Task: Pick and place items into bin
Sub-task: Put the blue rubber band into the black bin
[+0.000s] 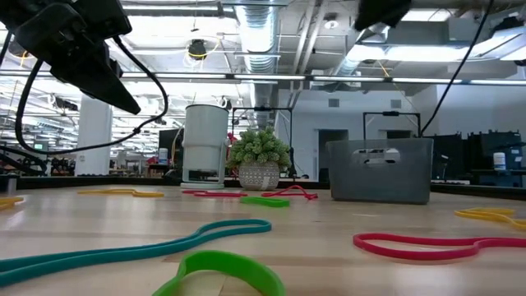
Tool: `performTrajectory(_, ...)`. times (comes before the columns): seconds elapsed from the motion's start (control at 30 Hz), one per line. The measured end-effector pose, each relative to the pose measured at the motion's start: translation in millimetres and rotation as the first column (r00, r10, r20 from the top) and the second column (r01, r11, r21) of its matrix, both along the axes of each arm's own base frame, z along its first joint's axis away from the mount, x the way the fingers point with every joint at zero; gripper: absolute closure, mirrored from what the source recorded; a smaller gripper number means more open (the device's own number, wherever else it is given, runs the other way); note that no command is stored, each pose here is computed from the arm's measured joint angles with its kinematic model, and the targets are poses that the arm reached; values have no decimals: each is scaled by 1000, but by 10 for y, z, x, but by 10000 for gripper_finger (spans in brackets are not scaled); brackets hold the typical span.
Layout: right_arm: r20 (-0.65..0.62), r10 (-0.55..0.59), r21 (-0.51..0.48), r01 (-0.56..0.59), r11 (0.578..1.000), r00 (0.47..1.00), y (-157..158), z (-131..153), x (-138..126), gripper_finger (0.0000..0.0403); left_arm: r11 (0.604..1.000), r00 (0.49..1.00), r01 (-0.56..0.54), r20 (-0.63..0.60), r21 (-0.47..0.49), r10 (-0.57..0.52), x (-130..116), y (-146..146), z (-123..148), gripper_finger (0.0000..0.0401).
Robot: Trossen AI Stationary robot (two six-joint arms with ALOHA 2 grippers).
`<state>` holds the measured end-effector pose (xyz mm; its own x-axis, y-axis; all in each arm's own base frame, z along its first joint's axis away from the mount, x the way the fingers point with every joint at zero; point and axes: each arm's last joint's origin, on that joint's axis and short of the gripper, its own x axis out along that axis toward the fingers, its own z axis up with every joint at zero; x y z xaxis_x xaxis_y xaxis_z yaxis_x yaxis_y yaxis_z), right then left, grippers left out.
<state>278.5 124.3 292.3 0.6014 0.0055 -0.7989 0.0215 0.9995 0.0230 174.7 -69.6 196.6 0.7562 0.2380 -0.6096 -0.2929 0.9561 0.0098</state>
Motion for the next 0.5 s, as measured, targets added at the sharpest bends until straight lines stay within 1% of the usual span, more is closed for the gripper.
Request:
performTrajectory(0.07, -21, 70, -19, -71, 997, 997, 213, -111, -3, 321, 1000, 1000, -4, 2, -6, 4, 0, 0, 0, 308)
performTrajectory(0.17, -36, 176, -54, -178, 983, 984, 502, -318, 44, 321, 1000, 1000, -12, 14, -20, 12, 6, -3, 6, 308)
performTrajectory(0.27, 5, 268, -85, -267, 960, 963, 703, -509, 177, 321, 999, 999, -8, 48, -33, 9, 29, -15, 32, 308)
performTrajectory(0.37, 50, 342, -115, -335, 935, 938, 792, -697, 362, 321, 999, 997, 2, 82, -39, 1, 53, -26, 60, 308)
performTrajectory(0.43, 62, 387, -106, -380, 919, 920, 785, -812, 484, 321, 999, 995, 6, 98, -42, -1, 63, -31, 74, 308)
performTrajectory(0.5, 55, 398, -85, -393, 916, 916, 718, -912, 594, 321, 999, 995, 5, 101, -44, -1, 65, -32, 76, 308)
